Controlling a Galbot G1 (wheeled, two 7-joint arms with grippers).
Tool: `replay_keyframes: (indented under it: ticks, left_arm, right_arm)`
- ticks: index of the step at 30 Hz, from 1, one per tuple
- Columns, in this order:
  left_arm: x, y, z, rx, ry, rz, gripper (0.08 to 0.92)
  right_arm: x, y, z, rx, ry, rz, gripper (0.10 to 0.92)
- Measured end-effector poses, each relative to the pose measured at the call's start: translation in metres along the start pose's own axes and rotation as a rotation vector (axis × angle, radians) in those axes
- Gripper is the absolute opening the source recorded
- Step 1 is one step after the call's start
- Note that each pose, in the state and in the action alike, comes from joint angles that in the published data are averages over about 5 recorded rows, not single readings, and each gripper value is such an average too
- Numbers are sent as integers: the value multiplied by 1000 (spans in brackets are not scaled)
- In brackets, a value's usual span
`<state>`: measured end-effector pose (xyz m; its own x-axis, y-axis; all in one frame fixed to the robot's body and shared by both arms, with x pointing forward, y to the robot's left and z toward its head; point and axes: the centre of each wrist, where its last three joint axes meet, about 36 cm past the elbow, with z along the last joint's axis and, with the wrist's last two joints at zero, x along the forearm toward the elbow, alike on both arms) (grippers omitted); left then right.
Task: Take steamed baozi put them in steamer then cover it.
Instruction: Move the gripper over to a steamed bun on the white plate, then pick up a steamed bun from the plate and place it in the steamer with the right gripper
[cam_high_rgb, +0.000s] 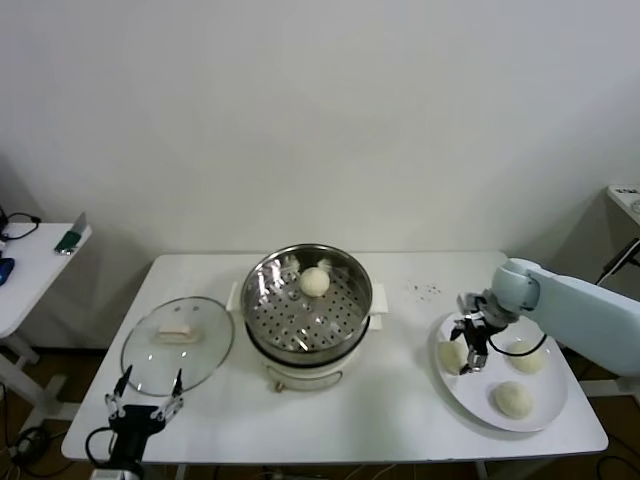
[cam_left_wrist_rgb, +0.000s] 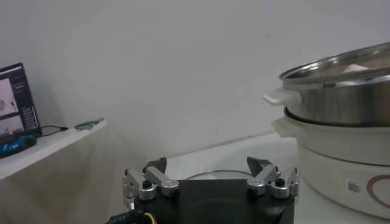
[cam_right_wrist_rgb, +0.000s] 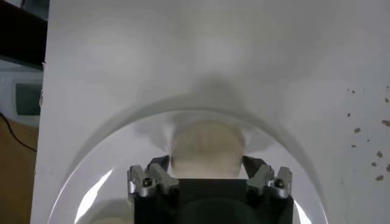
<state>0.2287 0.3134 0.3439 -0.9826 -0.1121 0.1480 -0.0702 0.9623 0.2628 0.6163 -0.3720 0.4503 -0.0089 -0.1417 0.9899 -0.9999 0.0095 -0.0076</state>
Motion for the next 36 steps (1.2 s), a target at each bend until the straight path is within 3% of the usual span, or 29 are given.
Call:
replay_keyframes:
  ticks: [15, 26, 36]
  left_arm:
    - [2, -2, -4, 1, 2, -1, 823]
    - [3, -9, -6, 3, 2, 16, 823]
    - [3, -19, -15, 17, -21, 36, 823]
  right_arm:
    - [38, -9, -2, 0, -8, 43, 711]
    - [157, -51, -59, 71, -46, 146, 712]
    - [245, -78, -165, 149, -109, 220, 721]
